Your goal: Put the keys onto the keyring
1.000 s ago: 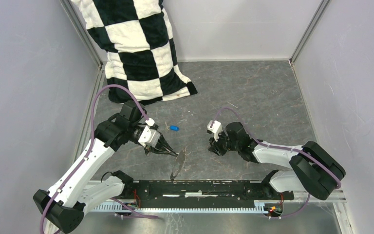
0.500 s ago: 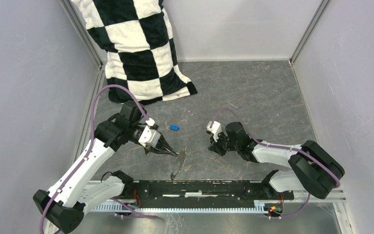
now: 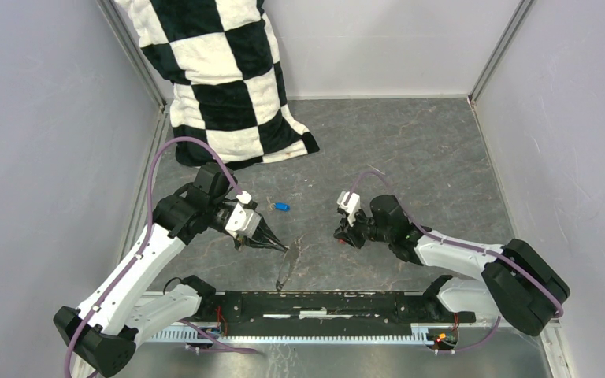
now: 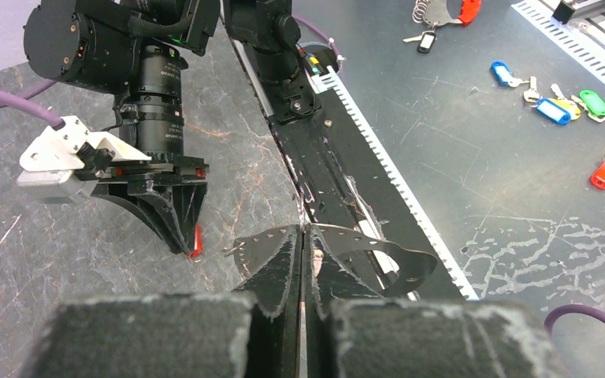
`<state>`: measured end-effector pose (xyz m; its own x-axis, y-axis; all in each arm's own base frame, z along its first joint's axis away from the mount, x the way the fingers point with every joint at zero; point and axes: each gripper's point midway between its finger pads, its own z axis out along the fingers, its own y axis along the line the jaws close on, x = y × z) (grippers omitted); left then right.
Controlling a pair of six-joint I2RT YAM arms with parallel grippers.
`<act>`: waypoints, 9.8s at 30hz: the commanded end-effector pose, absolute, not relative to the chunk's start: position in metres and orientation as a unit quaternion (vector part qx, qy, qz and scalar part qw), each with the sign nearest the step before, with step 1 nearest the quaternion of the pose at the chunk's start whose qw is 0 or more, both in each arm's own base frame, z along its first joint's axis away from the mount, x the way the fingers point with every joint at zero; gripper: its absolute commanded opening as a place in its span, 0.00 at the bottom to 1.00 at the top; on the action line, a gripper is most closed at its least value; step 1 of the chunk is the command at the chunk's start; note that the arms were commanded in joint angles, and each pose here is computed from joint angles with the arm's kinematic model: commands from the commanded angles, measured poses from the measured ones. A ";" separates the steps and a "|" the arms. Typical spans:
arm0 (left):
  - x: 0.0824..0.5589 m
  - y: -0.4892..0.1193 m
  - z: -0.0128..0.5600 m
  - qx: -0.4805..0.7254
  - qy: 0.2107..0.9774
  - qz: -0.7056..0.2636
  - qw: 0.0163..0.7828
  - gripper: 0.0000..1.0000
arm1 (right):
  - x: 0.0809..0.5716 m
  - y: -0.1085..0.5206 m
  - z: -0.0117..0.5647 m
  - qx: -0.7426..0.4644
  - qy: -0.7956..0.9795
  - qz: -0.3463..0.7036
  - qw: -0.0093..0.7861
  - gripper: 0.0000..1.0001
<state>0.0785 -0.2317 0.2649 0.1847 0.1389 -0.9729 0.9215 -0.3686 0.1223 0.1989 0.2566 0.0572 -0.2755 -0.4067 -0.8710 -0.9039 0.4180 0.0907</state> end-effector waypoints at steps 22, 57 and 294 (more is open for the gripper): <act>0.078 -0.232 0.281 0.661 0.393 -0.493 0.407 0.02 | 0.210 0.262 0.033 -0.446 0.766 0.267 0.377 0.39; 0.080 -0.231 0.285 0.665 0.390 -0.483 0.415 0.02 | 0.203 0.264 0.038 -0.454 0.753 0.272 0.390 0.21; 0.074 -0.239 0.309 0.627 0.392 -0.563 0.368 0.02 | 0.060 0.345 0.329 -0.703 0.209 0.347 0.584 0.00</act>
